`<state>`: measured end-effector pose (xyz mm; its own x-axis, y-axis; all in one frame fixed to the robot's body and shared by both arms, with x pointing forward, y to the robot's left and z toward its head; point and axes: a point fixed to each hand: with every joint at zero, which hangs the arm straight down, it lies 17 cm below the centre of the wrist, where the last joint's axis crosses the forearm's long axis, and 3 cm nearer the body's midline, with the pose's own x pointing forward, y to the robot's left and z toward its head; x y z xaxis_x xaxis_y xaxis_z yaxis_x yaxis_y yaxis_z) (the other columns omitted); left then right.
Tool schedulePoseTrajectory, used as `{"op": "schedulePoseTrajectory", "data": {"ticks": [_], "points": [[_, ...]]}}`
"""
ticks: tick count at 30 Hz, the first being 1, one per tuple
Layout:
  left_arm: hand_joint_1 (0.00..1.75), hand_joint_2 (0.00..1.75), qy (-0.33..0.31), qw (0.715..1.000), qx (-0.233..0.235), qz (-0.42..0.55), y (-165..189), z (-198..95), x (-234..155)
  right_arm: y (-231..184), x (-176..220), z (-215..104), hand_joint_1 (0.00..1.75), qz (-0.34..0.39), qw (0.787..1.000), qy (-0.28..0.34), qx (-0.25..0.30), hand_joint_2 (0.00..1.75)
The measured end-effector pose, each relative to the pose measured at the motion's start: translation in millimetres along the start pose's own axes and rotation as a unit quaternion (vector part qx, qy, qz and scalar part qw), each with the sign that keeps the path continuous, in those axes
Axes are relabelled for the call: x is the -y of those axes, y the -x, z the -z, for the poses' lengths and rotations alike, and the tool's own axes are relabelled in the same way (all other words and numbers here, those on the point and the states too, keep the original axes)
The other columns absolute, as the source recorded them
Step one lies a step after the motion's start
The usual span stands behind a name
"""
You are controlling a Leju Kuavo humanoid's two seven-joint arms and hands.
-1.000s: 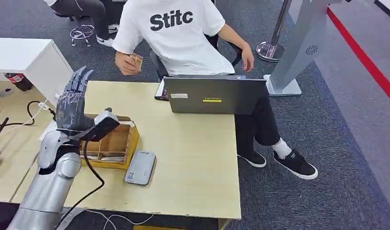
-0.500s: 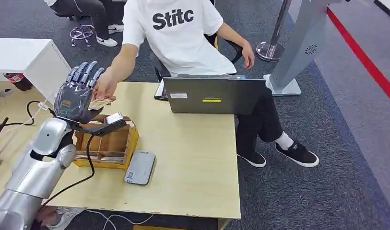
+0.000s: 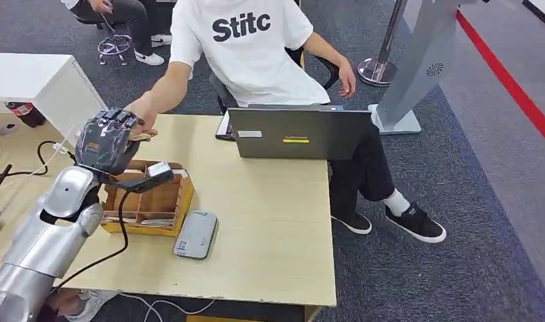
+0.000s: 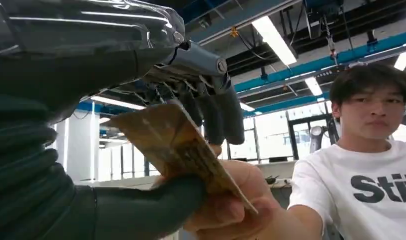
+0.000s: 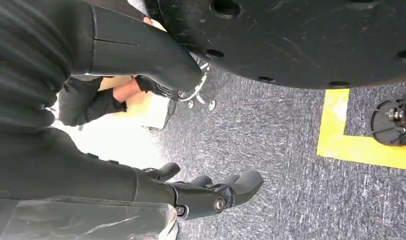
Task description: Pass the card to the sensor for recognition and then transmit it.
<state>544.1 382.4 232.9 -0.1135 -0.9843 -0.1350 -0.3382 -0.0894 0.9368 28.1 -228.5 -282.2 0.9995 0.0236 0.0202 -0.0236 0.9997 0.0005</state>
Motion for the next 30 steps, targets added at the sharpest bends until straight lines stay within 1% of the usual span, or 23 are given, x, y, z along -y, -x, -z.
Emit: {"op": "schedulePoseTrajectory", "data": {"ticks": [10, 13, 15, 18, 20, 23, 28, 30], "points": [[1.75, 1.75, -0.010, 1.000, -0.003, -0.002, 3.2, 0.2, -4.4, -0.3, 0.0, 0.0, 0.00, -0.001, 1.000, 0.000, 0.000, 1.75], [1.75, 1.75, -0.010, 0.999, -0.004, -0.030, 0.2, 0.6, -4.3, -0.2, 0.0, 0.0, 0.00, 0.001, 1.000, 0.000, 0.000, 1.75], [1.75, 1.75, 0.001, 0.998, 0.007, -0.066, -14.8, 1.2, -2.0, -0.2, 0.1, 0.0, 0.00, 0.001, 1.000, 0.000, 0.000, 1.75], [1.75, 1.75, 0.051, 0.989, 0.041, -0.130, -56.0, 0.3, 7.5, -0.2, 0.0, 0.0, 0.00, 0.003, 1.000, 0.000, -0.001, 1.75], [1.75, 1.75, 0.065, 0.984, 0.064, -0.152, -81.5, -1.4, 7.1, -0.3, -0.1, 0.0, 0.00, 0.005, 1.000, 0.000, -0.001, 1.75], [1.75, 1.75, 0.059, 0.982, 0.081, -0.160, -97.7, 0.2, -2.0, -0.2, -0.2, 0.0, 0.00, 0.005, 1.000, 0.000, -0.001, 1.75], [1.75, 1.75, 0.055, 0.980, 0.094, -0.168, -109.7, 0.7, -8.6, -0.2, 0.0, 0.0, 0.00, 0.006, 1.000, 0.000, -0.001, 1.75], [1.75, 1.75, 0.085, 0.971, 0.114, -0.193, -124.4, -4.5, -1.5, -0.6, 0.0, 0.0, 0.00, 0.008, 1.000, 0.000, 0.001, 1.75]]}}
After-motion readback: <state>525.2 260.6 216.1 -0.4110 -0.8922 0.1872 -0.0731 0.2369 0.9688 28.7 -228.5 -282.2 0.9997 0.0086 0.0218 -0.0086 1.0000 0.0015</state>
